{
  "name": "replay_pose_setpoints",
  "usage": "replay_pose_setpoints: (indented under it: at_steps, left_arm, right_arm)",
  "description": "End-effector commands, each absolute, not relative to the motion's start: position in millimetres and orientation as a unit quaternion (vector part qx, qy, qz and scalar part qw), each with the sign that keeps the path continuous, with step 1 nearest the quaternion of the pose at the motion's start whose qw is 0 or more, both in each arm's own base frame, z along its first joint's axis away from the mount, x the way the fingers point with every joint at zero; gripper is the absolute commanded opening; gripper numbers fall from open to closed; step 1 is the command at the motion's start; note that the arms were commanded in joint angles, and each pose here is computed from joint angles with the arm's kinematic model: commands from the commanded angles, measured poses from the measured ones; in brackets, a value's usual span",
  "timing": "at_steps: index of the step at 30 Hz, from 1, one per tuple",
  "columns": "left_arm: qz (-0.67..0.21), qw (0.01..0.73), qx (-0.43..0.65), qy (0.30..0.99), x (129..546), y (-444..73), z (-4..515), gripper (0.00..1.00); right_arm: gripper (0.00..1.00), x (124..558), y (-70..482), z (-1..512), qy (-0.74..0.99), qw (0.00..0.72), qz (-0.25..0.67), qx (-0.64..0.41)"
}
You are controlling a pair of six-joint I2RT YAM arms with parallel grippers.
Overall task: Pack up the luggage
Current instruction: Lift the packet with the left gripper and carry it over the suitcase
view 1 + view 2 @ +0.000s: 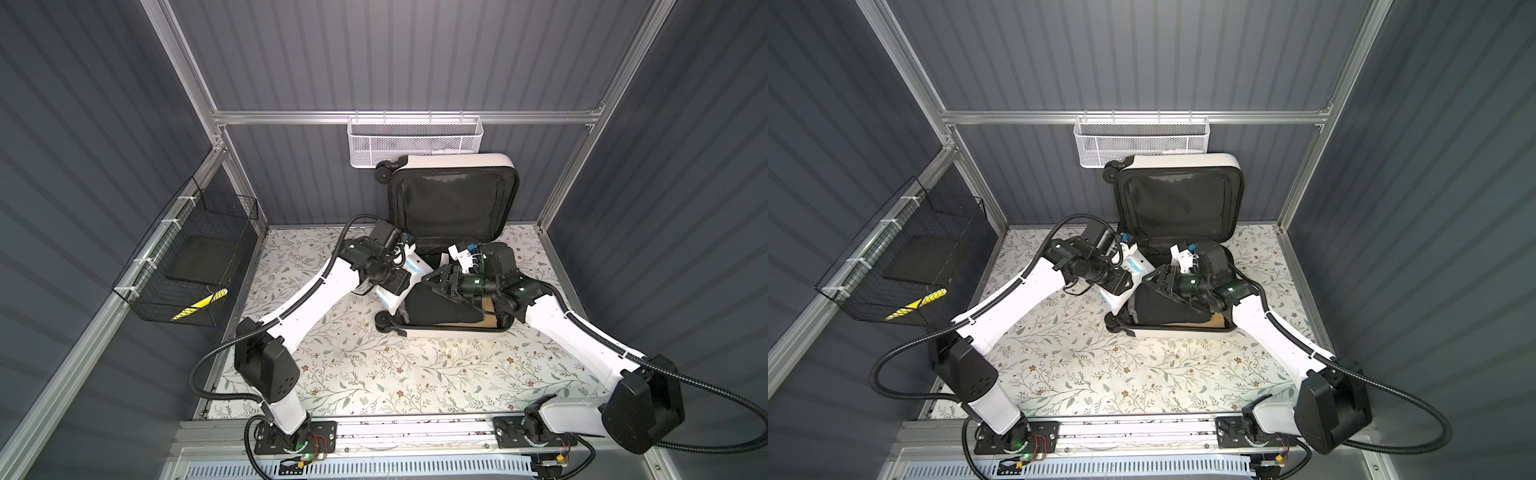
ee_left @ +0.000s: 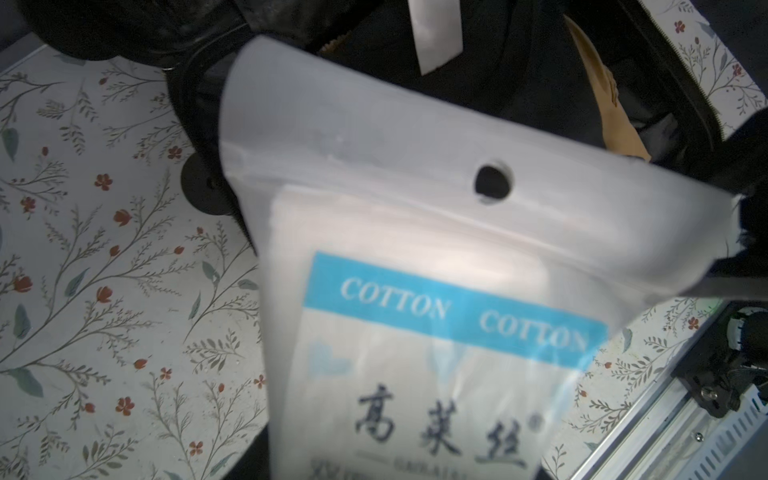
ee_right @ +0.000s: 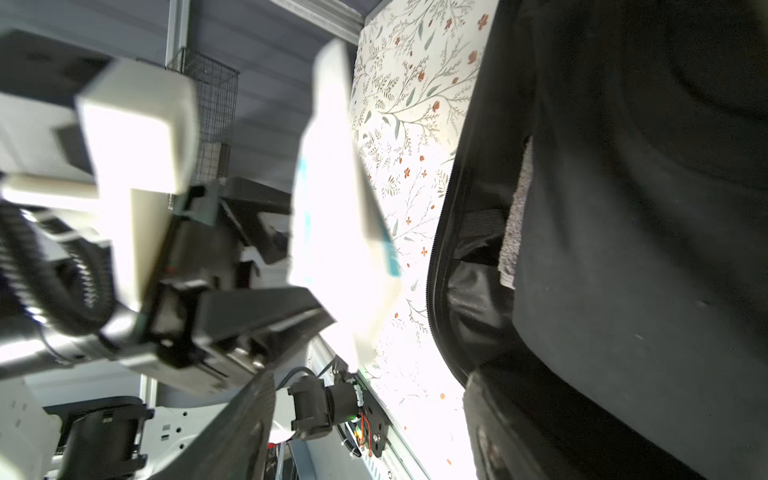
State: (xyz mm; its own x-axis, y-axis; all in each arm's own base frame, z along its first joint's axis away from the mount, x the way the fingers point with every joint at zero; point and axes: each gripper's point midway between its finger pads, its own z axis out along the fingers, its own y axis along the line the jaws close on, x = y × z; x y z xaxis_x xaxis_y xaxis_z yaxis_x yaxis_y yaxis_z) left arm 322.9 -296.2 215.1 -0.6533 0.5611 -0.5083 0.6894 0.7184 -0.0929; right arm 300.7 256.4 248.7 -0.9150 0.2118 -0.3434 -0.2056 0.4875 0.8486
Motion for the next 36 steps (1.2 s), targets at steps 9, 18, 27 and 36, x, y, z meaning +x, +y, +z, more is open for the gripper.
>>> replay_pose_setpoints:
  at_steps: [9,18,27,36]
  left_arm:
    - [-0.13,0.211,0.393,0.886,319,-336,211,0.56]
    - [-0.131,0.202,0.419,0.876,310,-357,211,0.56]
    - [-0.137,0.182,0.444,0.867,307,-374,199,0.55]
    - [-0.116,0.177,0.49,0.846,324,-390,178,0.57]
  right_arm:
    - [0.62,298,205,241,0.836,0.225,0.499,0.045]
    - [0.56,303,189,232,0.832,0.226,0.502,0.066]
    - [0.28,306,183,234,0.828,0.227,0.509,0.07]
    - [0.0,307,169,212,0.834,0.233,0.486,0.113]
